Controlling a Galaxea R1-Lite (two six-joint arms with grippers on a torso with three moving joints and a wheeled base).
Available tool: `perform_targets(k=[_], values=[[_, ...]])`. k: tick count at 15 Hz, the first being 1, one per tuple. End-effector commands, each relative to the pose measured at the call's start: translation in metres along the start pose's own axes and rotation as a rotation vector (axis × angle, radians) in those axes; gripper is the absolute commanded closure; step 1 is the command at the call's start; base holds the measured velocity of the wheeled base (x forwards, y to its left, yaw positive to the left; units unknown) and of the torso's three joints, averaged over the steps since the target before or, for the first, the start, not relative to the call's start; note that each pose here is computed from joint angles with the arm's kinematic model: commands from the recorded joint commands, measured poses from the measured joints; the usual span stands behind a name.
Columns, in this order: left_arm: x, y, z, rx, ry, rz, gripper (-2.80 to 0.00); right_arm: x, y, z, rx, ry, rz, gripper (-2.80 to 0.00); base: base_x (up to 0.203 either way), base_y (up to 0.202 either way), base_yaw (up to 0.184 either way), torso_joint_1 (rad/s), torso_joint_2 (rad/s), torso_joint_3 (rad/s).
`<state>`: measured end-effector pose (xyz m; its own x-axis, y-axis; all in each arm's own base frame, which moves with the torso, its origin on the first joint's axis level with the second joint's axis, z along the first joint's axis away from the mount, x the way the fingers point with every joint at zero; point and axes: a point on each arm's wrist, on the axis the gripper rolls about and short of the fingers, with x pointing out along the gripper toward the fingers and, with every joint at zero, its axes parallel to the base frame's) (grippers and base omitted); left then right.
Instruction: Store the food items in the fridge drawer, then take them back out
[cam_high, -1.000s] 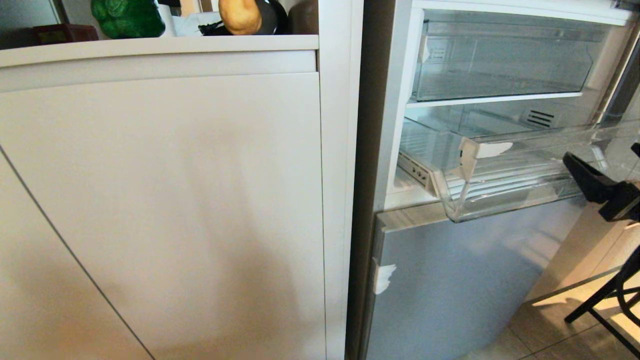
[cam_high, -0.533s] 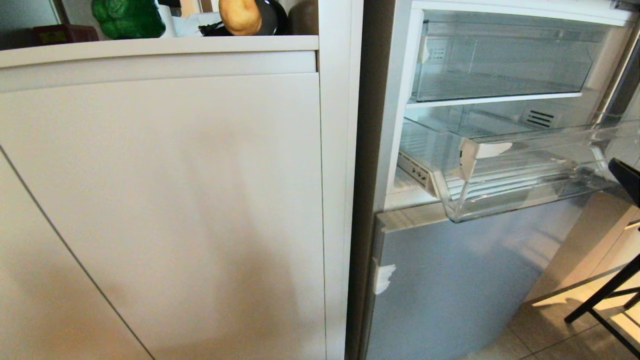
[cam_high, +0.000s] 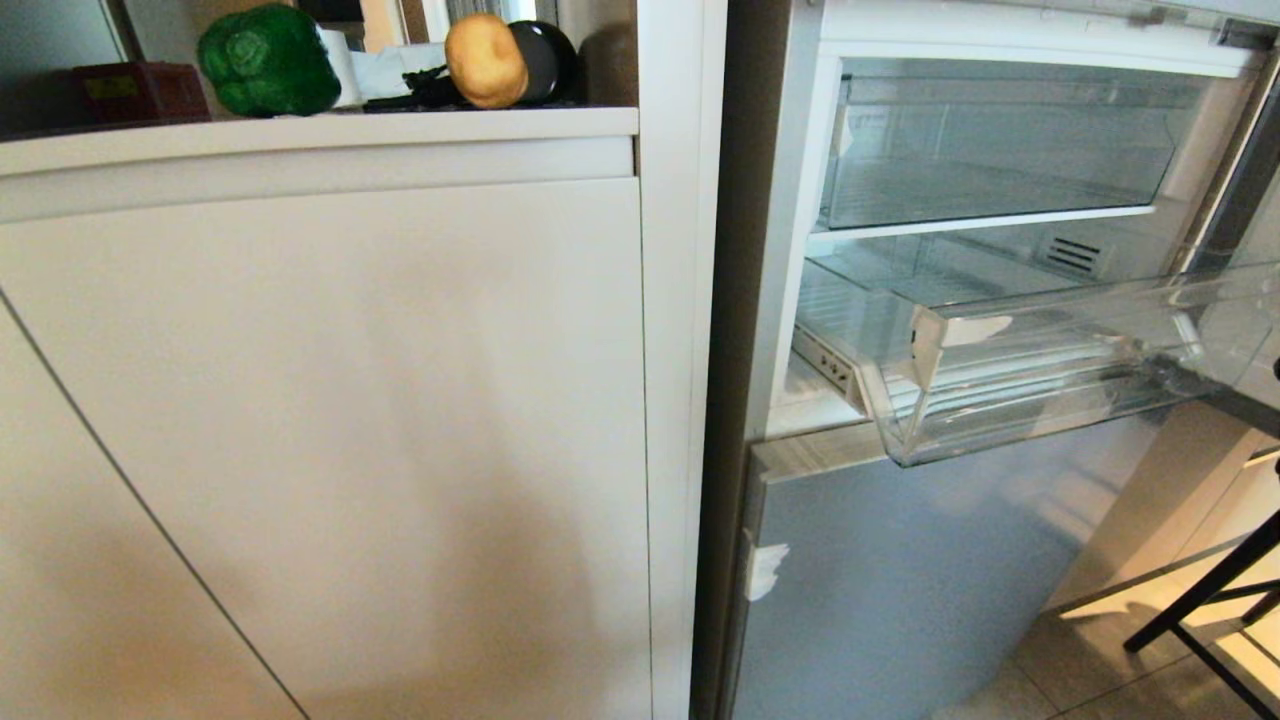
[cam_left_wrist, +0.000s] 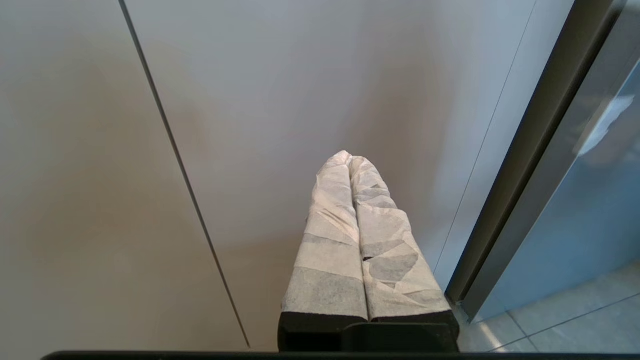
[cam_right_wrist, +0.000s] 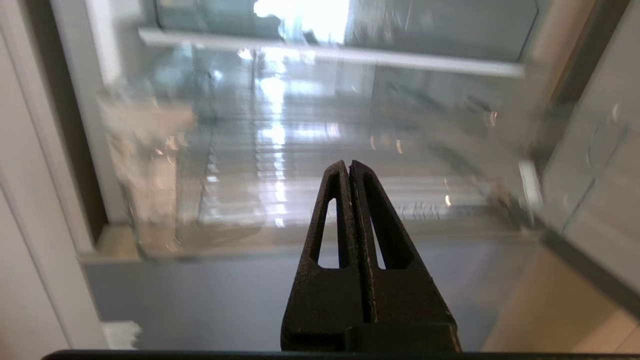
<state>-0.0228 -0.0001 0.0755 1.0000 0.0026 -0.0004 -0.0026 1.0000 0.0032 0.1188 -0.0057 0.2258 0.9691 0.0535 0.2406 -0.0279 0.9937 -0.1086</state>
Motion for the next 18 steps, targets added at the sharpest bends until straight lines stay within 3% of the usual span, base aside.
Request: perform_targets(k=[1, 14, 18], values=[[0.000, 0.000, 0.000, 0.000, 0.000, 0.001, 0.00, -0.002, 0.000, 0.002, -0.002, -0.014, 0.010, 0.00, 0.000, 0.000, 0.000, 0.104, -0.43, -0.339], [0.000, 0.000, 0.000, 0.000, 0.000, 0.001, 0.00, -0.004, 0.001, 0.000, -0.002, -0.006, 0.014, 0.00, 0.000, 0.000, 0.000, 0.158, -0.51, -0.352], [0.000, 0.000, 0.000, 0.000, 0.000, 0.001, 0.00, -0.003, 0.002, -0.010, 0.003, 0.061, 0.020, 0.00, 0.000, 0.000, 0.000, 0.240, -0.59, -0.369]])
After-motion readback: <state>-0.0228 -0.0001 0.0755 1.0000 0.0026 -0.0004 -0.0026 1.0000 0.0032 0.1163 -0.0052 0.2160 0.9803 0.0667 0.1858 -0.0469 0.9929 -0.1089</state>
